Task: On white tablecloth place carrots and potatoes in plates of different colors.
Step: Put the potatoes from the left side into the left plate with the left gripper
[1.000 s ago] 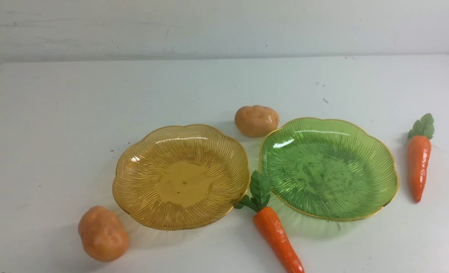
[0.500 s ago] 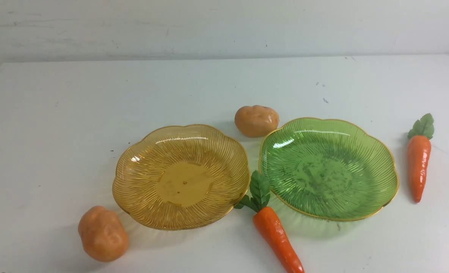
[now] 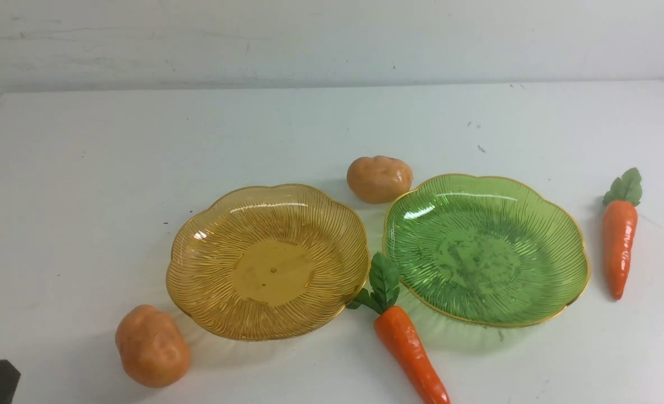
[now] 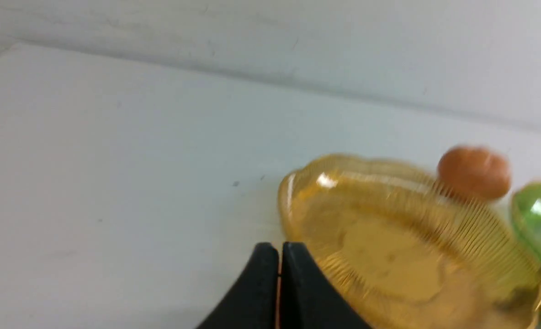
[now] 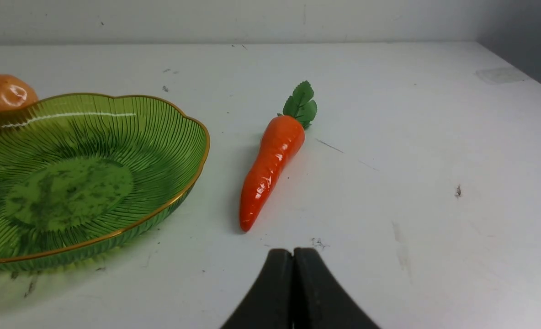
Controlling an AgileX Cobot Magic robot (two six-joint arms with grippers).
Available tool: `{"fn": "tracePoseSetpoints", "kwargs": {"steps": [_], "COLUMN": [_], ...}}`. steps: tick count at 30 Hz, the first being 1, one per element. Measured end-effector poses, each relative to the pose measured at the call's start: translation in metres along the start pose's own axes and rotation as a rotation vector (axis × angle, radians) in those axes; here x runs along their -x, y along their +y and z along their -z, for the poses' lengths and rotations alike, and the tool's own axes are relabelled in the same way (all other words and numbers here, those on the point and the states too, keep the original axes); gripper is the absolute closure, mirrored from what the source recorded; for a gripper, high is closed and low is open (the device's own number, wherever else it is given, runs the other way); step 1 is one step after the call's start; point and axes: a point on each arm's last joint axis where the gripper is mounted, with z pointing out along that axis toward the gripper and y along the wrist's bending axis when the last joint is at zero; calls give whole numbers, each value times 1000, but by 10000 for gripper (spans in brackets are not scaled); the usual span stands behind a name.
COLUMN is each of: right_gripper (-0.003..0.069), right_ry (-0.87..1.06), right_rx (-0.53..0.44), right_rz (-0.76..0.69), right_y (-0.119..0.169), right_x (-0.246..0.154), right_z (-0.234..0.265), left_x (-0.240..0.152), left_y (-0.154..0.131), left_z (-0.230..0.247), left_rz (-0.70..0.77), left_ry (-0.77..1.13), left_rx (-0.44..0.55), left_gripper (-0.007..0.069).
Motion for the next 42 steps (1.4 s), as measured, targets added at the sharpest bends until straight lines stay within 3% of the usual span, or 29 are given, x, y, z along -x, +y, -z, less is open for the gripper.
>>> {"fn": "tracePoseSetpoints", "kwargs": {"steps": [8,12,15,18,21,24,28,38,42], "right_gripper": [674,674,674,674,674,674,674,674,674], "right_ry": [0,-53,-219,-344,-414,-451,-507,-557,-434], "right_rx": [-1,19,89,137,153,156,158,162,223], "right_rz": [5,-45,-310,-551,-653,-672,-676,-661,-527], "right_y": [0,2,5,3,1,0,-2,-3,6], "right_x": [0,4,19,31,37,40,44,49,91], "right_z": [0,0,2,5,8,9,12,14,33], "left_x": [41,70,105,124,123,109,91,76,70], "left_y": [-7,-19,-38,-47,-47,-41,-36,-33,-31], "left_z": [9,18,20,2,-33,-74,-102,-135,-152], "left_rz": [212,277,234,144,39,-9,1,30,19], "left_ry": [-429,-407,-127,267,695,946,1068,1051,1099], "left_rx": [-115,-149,-94,30,155,213,233,221,220], "left_gripper": [629,629,629,629,629,629,629,629,629]}}
